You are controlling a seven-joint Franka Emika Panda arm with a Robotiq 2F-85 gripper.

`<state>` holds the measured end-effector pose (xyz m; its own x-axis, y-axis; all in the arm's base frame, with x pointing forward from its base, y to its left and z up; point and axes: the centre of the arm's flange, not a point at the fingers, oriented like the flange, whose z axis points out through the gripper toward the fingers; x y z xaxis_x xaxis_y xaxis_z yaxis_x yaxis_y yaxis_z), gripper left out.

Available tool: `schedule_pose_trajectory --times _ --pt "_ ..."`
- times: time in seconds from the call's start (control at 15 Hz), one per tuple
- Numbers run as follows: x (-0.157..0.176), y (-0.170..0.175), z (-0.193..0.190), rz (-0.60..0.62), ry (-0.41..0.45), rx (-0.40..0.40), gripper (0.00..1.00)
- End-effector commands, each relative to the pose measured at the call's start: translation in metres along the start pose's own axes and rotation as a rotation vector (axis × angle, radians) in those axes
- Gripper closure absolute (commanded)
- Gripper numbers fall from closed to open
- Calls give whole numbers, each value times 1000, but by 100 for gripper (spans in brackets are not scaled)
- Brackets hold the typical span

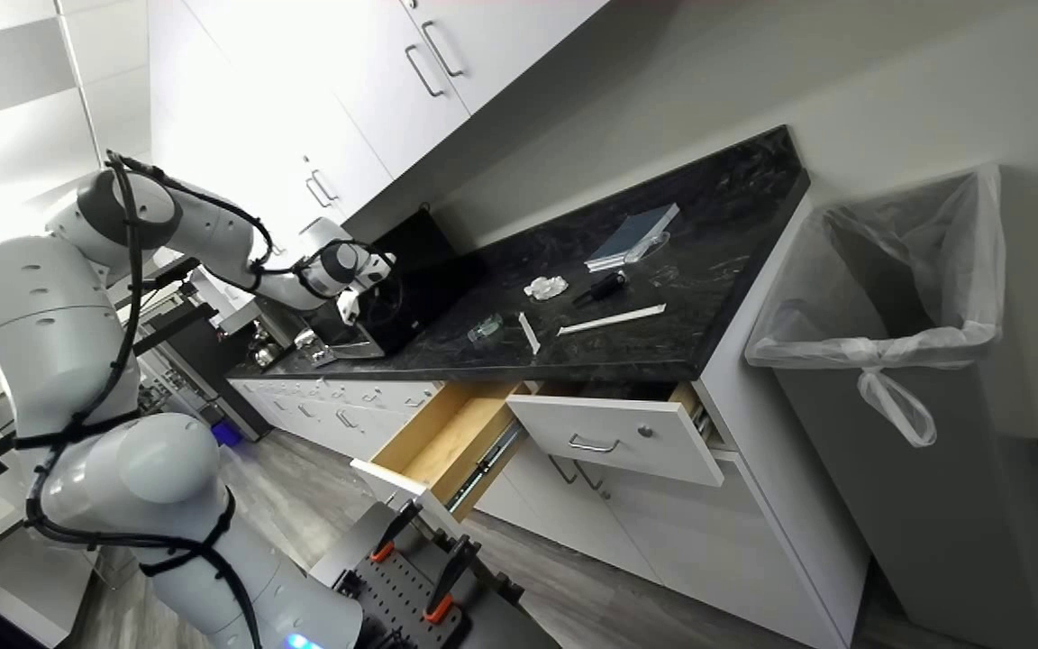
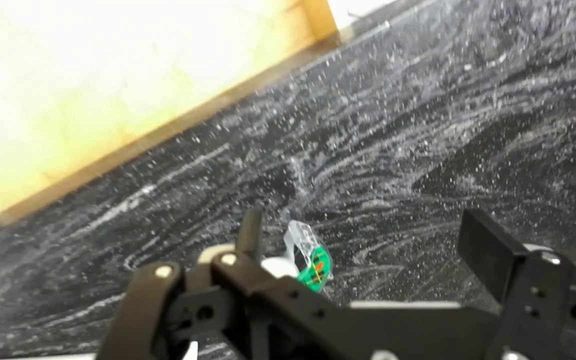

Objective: Remove the tape from the open drawer and place it on the countertop then close the open drawer

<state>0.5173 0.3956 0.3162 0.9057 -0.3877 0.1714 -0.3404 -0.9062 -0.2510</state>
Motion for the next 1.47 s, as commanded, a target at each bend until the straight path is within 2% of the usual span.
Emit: schedule_pose_trajectory --times 0.0,0.13,0.2,0.33,0.6,0.87,1.0,1.13,1.4 --pt "-65 49 -41 -57 -48 -54 0" --pt "-90 68 -51 -106 -71 -49 0" --pt "-67 31 -22 -75 -61 -46 0" --pt "-79 34 -28 -87 -67 -48 0" --pt "-76 33 -19 -93 -85 -69 0" --pt "-165 44 -5 -240 -140 -164 0" --pt "-215 62 3 -315 -171 -210 0" --pt "-255 82 10 -373 -166 -249 0" --pt "-295 119 23 -465 -97 -265 0"
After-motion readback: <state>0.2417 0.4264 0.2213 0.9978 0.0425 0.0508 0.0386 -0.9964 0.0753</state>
